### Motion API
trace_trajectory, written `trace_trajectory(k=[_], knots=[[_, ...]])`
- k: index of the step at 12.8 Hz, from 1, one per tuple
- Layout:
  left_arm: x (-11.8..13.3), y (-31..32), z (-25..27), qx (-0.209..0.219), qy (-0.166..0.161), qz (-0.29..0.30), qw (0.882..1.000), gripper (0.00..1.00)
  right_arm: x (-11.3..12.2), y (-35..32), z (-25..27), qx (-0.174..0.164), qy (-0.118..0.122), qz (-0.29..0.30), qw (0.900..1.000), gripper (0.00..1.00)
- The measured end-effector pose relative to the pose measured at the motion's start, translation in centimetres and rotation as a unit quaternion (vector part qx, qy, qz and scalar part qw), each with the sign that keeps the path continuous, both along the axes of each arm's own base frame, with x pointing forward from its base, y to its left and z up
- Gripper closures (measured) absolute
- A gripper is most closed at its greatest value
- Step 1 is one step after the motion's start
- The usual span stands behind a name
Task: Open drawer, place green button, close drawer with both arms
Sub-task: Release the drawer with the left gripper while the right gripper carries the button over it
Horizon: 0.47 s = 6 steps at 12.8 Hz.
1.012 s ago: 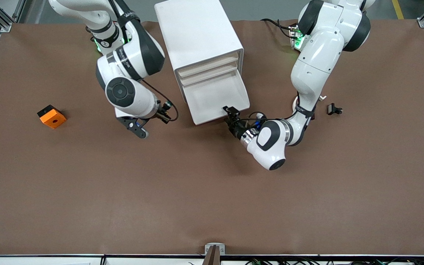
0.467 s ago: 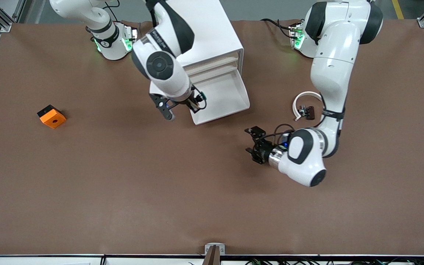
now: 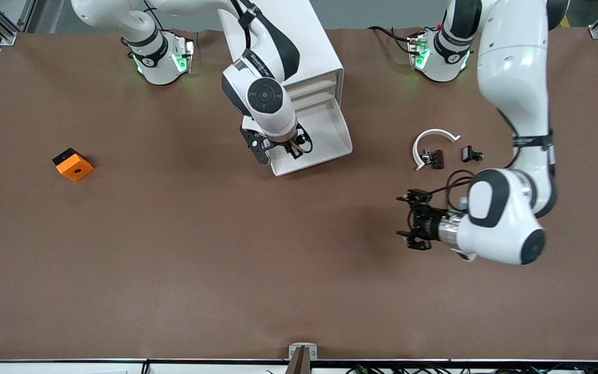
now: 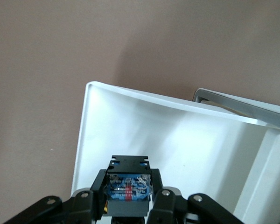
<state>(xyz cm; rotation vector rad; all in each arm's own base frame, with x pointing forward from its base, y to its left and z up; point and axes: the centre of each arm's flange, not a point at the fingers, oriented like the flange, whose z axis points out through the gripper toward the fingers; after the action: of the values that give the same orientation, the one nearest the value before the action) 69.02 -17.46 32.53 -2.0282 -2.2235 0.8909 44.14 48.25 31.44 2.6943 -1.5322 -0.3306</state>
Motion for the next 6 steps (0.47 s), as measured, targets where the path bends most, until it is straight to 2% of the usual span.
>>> trace_trajectory(k=[3, 5, 6], knots=[[-0.7, 2.0, 4.9, 0.038, -0.053, -0.110, 0.992, 0.00, -0.4, 0.8, -1.5, 0.000, -0.004, 0.003, 1.000, 0.59], [-1.2, 2.3, 5.9, 0.017, -0.083, -0.209, 0.974, 0.00, -0.6, 1.2, -2.2, 0.002, -0.009, 0.004, 1.000, 0.59], [-1.2, 2.5, 5.7, -0.004, -0.098, -0.260, 0.961, 0.00, -0.8, 1.4, -2.6, 0.002, -0.009, 0.004, 1.000, 0.59]])
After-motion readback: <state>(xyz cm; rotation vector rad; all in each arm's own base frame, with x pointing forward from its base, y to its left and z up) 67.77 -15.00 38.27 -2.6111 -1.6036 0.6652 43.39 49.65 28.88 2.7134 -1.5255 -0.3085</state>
